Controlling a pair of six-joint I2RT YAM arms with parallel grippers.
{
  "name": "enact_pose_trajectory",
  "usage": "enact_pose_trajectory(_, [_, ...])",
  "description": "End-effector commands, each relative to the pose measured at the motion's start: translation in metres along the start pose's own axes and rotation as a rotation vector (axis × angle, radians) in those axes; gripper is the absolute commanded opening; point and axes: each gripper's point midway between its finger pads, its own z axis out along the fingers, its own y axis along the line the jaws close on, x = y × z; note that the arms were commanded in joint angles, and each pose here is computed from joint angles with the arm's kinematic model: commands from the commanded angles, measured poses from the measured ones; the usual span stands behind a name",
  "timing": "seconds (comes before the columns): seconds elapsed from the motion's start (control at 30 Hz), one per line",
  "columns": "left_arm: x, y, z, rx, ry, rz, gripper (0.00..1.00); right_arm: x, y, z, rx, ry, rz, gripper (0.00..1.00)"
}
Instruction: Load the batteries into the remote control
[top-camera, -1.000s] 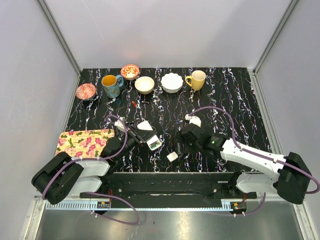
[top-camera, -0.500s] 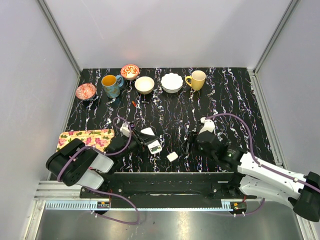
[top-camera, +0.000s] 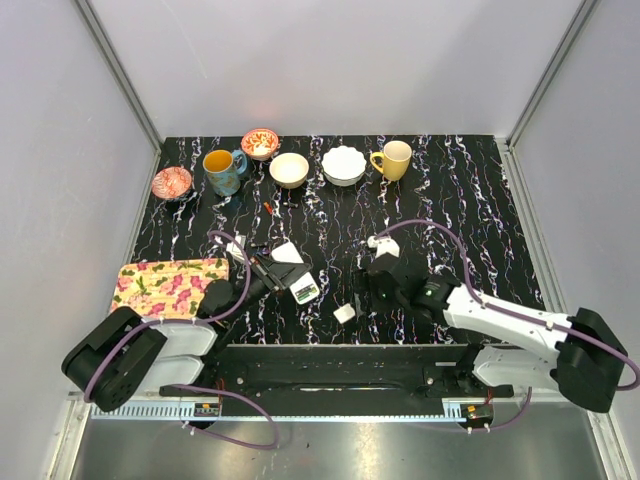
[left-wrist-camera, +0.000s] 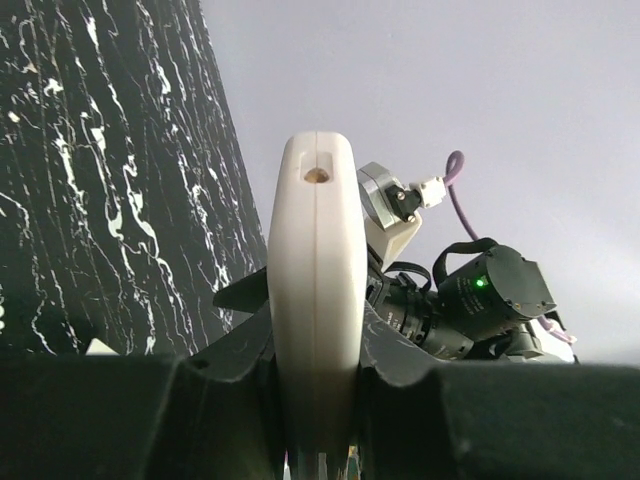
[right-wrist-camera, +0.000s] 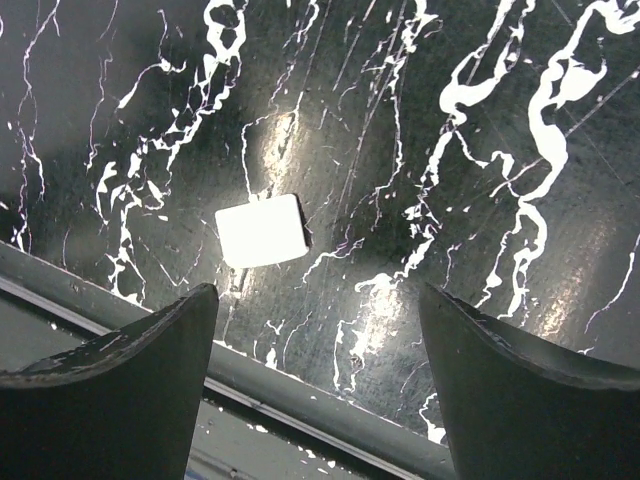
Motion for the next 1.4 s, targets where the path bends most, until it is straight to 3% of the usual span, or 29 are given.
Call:
enact_pose_trajectory(0.0, [-0.022, -0.079, -0.013, 0.337, -0.123, 0.104, 0.00, -0.012, 0.014, -0.007, -0.030, 0.030, -0.079, 0.87])
enact_pose_trajectory(0.4, [-0.028, -0.058, -0.018, 0.275, -0.062, 0.045, 0.00, 0.019, 0.035, 0.006, -0.063, 0.112, -0.194, 0.97])
enact_pose_trajectory(0.83, [-0.031, -0.063, -0.035, 0.301, -0.086, 0.086, 0.00, 0.033, 0.038, 0.051, 0.055, 0.211, -0.380, 0.95])
enact_pose_trajectory(1.37, [-0.029, -0.059, -0.031, 0.287, -0.063, 0.091, 0.00, 0.042, 0.041, 0.066, 0.039, 0.280, -0.423, 0.85])
